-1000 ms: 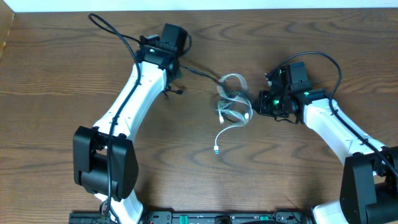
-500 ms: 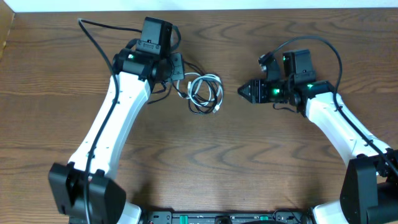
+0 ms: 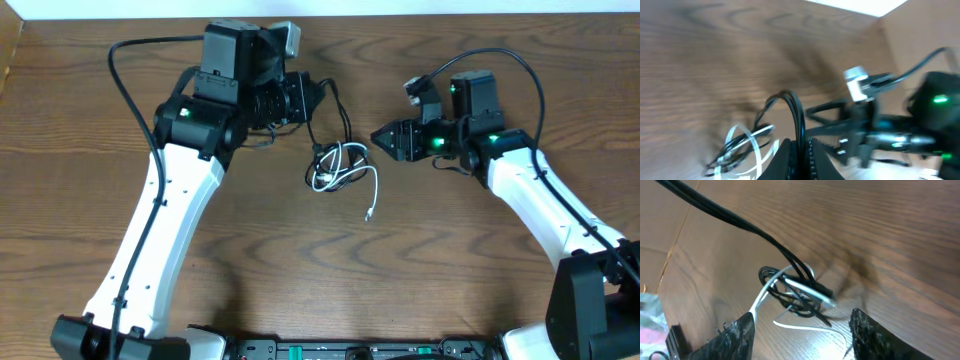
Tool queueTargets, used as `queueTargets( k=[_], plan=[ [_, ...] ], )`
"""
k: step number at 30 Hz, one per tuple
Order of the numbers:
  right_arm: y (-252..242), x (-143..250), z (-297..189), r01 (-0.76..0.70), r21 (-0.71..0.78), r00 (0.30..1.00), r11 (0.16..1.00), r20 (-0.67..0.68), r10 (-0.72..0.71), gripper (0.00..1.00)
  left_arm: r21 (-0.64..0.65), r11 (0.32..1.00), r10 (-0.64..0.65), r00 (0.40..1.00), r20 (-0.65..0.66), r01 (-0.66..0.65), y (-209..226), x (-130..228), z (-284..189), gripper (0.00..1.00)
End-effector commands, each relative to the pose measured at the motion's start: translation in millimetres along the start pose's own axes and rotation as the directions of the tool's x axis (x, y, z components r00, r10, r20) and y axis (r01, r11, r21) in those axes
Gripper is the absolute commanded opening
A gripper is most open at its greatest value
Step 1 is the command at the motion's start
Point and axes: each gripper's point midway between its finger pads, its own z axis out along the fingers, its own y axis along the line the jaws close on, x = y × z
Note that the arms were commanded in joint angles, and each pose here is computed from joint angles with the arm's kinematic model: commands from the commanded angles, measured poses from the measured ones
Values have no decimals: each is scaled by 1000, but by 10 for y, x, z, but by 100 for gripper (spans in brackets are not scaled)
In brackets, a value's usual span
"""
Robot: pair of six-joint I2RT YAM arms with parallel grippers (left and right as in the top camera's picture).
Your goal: Untangle cables
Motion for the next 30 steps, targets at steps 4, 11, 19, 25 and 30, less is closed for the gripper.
queueTargets(
  k=[4,11,19,25,30],
  plan=[
    [79,22,100,46,-31,999,998,-22,-47,57,196,979,-51,999,15,47,-411,-108,-133,7],
    [133,-52,105,75,-58,997,996,7,-75,58,384,923,-53,998,32,36,-782,-256,-256,7],
    [106,-316,96,166,-10,980,986,110,-164,62,461,881,-99,994,-37,105,-930,-209,-324,7],
    [-168,-276,74,67,122,992,990,95,-78,62,534,835,-128,991,-43,131,-1014,-331,-468,7],
    [-196,-198,93,22,127,997,992,71,-31,60,554,813,-197,980,-29,179,-1013,-491,-548,8]
  ],
)
